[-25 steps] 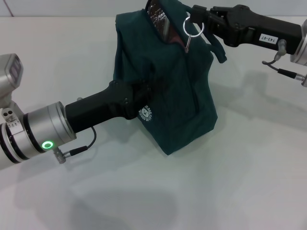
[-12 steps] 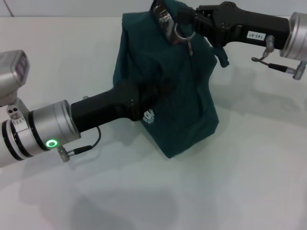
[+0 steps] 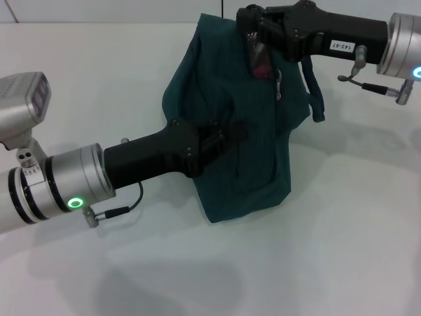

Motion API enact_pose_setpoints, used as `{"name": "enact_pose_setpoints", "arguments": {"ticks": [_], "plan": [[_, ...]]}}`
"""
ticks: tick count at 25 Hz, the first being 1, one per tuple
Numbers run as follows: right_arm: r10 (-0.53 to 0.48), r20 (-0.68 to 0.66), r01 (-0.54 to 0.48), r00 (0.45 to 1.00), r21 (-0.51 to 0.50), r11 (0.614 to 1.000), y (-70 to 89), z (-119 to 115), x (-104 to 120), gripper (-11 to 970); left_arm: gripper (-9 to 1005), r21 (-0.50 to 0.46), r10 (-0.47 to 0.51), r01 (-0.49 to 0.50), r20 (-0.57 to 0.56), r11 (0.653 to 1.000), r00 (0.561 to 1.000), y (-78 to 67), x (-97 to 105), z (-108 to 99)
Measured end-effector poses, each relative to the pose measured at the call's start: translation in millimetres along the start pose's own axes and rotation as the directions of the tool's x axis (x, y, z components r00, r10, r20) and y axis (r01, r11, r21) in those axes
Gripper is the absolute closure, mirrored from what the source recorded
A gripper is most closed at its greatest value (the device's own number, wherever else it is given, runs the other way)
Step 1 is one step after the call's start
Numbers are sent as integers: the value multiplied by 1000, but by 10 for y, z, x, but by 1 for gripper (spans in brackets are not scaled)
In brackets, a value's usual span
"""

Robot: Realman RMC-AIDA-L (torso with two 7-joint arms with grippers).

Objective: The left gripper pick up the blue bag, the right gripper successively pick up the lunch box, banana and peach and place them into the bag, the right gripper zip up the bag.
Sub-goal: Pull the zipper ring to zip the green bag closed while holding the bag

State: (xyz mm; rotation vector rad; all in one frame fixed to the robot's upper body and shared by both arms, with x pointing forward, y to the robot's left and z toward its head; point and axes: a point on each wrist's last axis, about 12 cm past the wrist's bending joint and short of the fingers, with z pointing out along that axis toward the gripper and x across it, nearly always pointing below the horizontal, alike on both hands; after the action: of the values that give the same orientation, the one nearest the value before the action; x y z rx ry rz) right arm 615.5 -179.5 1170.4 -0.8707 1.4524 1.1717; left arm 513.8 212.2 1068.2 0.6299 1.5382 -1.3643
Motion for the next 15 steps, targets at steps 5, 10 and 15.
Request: {"name": "enact_pose_setpoints", "arguments": {"ticks": [5,10,15], "plan": [[-11,-15,11,1000,4,1000,-13,-38,1,950,949,-8,-2,2,10,1000,1000,2,-1,-17],[-24,-38,25,999,38,999,-93,-248,-48,947,950,-36,-10,11,27,999,1000,16,9,-72],[-24,-9,25,1000,92,995,-158,-508,-94,943,950,-40,-7,8,27,999,1000,18,7,-88]]}}
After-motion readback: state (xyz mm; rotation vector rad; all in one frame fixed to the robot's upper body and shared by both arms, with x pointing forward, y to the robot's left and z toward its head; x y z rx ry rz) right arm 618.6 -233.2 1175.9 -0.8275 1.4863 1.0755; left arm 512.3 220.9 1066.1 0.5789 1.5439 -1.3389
